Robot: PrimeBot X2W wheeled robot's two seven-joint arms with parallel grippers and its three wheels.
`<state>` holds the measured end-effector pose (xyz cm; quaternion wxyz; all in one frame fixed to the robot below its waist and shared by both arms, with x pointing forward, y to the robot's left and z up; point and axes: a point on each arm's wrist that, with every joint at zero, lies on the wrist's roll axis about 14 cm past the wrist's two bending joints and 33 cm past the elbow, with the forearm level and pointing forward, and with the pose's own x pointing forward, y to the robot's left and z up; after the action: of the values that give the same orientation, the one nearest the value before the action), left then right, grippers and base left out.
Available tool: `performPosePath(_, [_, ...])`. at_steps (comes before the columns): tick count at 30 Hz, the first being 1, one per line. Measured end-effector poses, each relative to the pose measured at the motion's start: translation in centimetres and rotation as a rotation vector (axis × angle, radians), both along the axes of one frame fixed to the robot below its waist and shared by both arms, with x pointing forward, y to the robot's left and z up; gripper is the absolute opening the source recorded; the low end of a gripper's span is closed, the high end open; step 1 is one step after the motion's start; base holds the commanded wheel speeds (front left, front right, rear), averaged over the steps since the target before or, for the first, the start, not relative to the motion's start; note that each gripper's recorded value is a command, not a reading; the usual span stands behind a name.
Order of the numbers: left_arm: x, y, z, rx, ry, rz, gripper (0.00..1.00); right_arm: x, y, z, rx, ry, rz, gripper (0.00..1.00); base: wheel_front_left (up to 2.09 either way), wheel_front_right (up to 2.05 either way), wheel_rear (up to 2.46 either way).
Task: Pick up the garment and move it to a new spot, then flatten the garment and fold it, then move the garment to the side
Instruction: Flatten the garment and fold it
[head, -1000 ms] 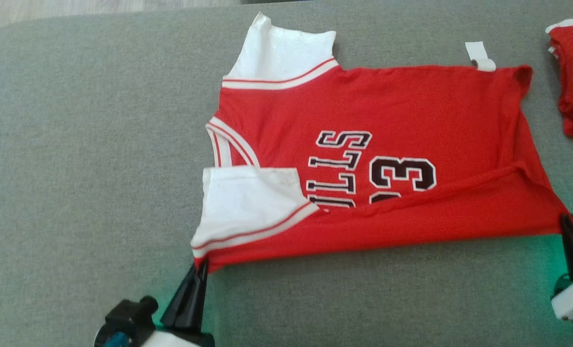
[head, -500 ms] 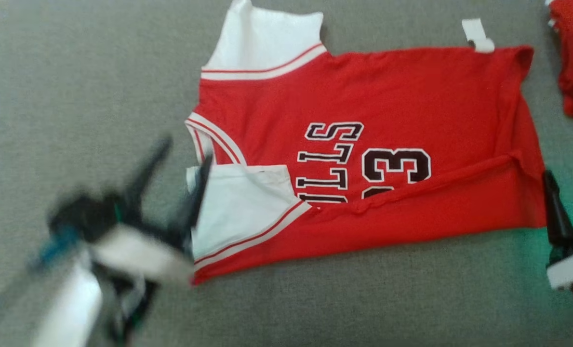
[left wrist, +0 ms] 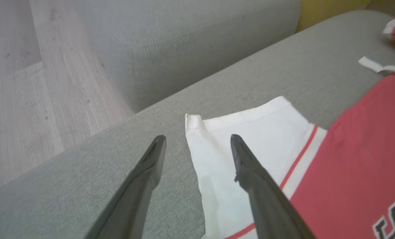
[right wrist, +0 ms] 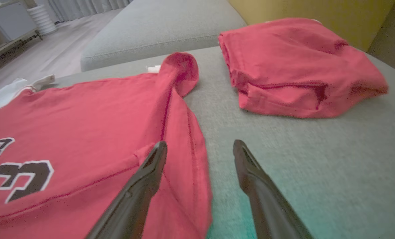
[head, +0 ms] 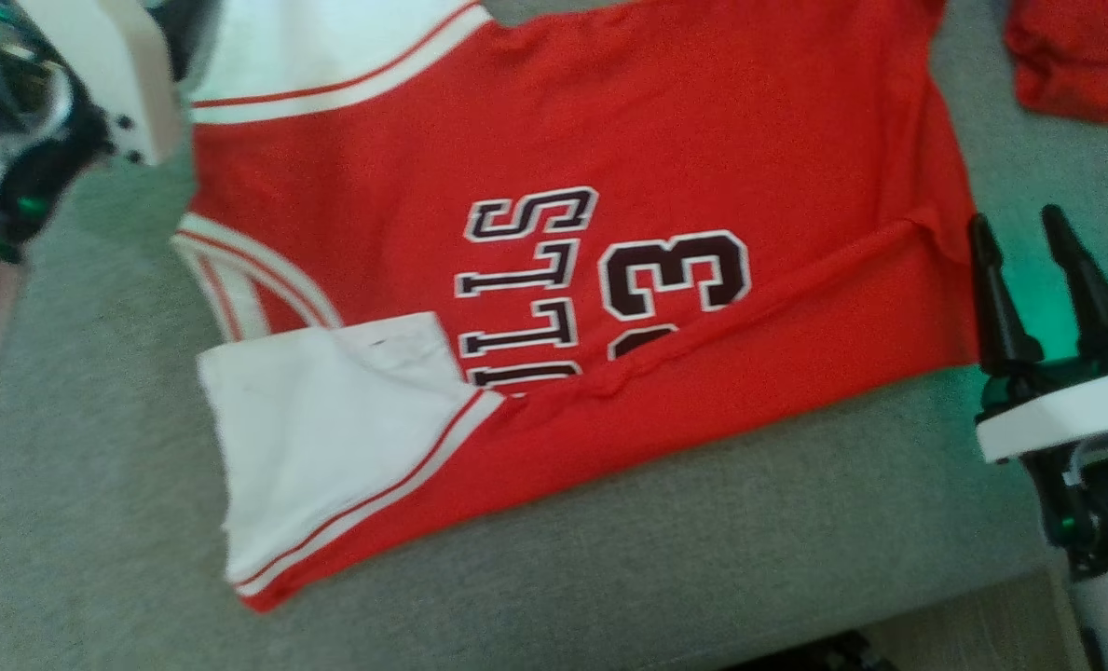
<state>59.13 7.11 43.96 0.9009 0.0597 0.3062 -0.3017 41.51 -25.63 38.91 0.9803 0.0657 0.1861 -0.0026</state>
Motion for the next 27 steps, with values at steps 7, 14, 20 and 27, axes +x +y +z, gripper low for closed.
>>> performPosePath(7, [2.3, 0.3, -4.5, 0.094, 0.076, -0.022, 1.0, -2.4, -2.0, -2.1, -0.023, 0.063, -0.071, 1.0, 0.0, 0.0, 0.0])
performPosePath(14, [2.5, -1.9, -5.6, 0.062, 0.113, -0.078, 1.0, -2.9, -2.5, -3.0, -0.034, 0.082, -0.086, 1.0, 0.0, 0.0, 0.0])
performPosePath(20, [3.5, -0.9, -7.0, 0.107, 0.129, -0.062, 1.0, -2.2, -2.4, -2.8, -0.036, 0.07, -0.081, 1.0, 0.0, 0.0, 0.0])
performPosePath(27, [4.4, -1.1, -8.5, 0.135, 0.137, -0.065, 1.0, -3.0, -2.6, -3.5, -0.03, 0.091, -0.1, 1.0, 0.0, 0.0, 0.0])
